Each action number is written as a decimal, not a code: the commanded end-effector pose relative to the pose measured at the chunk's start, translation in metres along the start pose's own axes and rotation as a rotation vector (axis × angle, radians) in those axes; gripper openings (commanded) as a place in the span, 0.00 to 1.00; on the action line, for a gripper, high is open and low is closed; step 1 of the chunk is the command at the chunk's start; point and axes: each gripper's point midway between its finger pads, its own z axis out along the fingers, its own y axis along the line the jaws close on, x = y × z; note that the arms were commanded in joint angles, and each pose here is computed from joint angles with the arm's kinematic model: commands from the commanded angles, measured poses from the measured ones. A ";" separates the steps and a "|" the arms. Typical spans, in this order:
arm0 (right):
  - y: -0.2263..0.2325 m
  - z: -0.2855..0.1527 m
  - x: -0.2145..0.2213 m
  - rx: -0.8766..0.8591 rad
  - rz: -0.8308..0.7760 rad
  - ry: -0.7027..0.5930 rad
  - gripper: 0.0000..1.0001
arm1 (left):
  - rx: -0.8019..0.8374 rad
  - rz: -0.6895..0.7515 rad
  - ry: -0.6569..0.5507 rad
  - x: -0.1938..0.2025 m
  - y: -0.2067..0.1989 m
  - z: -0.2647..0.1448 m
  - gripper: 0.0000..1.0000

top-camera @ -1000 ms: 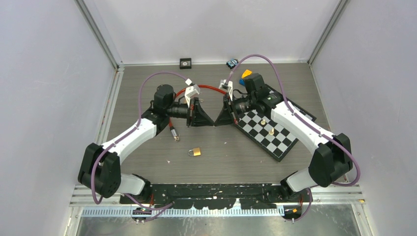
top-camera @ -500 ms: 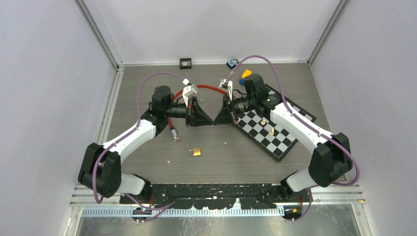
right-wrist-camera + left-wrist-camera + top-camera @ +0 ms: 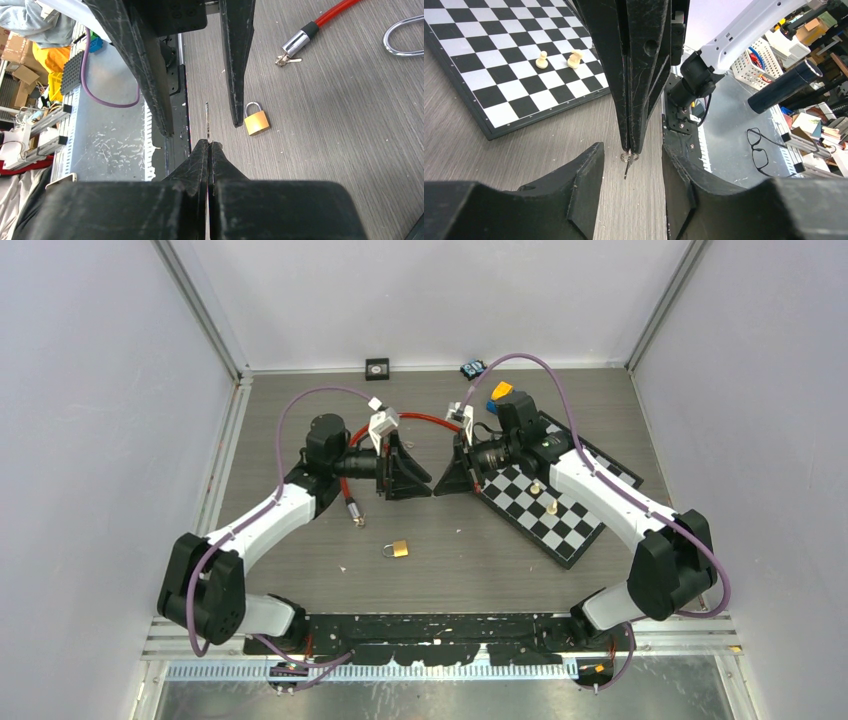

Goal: Unlock with the key

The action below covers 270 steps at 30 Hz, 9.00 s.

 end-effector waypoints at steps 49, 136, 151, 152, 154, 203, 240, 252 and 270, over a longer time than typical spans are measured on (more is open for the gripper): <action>-0.005 -0.006 -0.005 0.030 -0.045 -0.019 0.01 | -0.028 -0.033 0.007 -0.007 0.004 -0.003 0.00; 0.005 -0.026 0.024 0.087 -0.113 0.129 0.01 | -0.101 0.230 0.237 0.031 0.005 -0.032 0.73; -0.007 -0.056 0.036 0.197 -0.140 0.082 0.01 | -0.199 0.420 0.792 0.171 0.033 -0.053 0.82; -0.008 -0.057 0.036 0.199 -0.139 0.079 0.01 | -0.202 0.414 0.812 0.176 0.036 -0.052 0.86; -0.008 -0.058 0.036 0.195 -0.135 0.074 0.01 | -0.233 0.422 0.846 0.181 0.043 -0.052 0.88; -0.021 -0.060 0.035 0.211 -0.052 0.039 0.01 | -0.235 0.825 0.670 0.140 0.029 -0.027 0.00; 0.012 0.025 0.068 -0.059 0.150 0.270 0.01 | -0.148 1.170 0.473 0.076 -0.013 -0.025 0.00; 0.008 0.000 0.060 0.136 -0.100 0.281 0.01 | -0.095 1.026 0.383 0.083 -0.020 -0.023 0.00; -0.003 -0.030 0.048 0.470 -0.666 0.408 0.01 | 0.031 0.720 0.305 0.091 -0.025 -0.017 0.00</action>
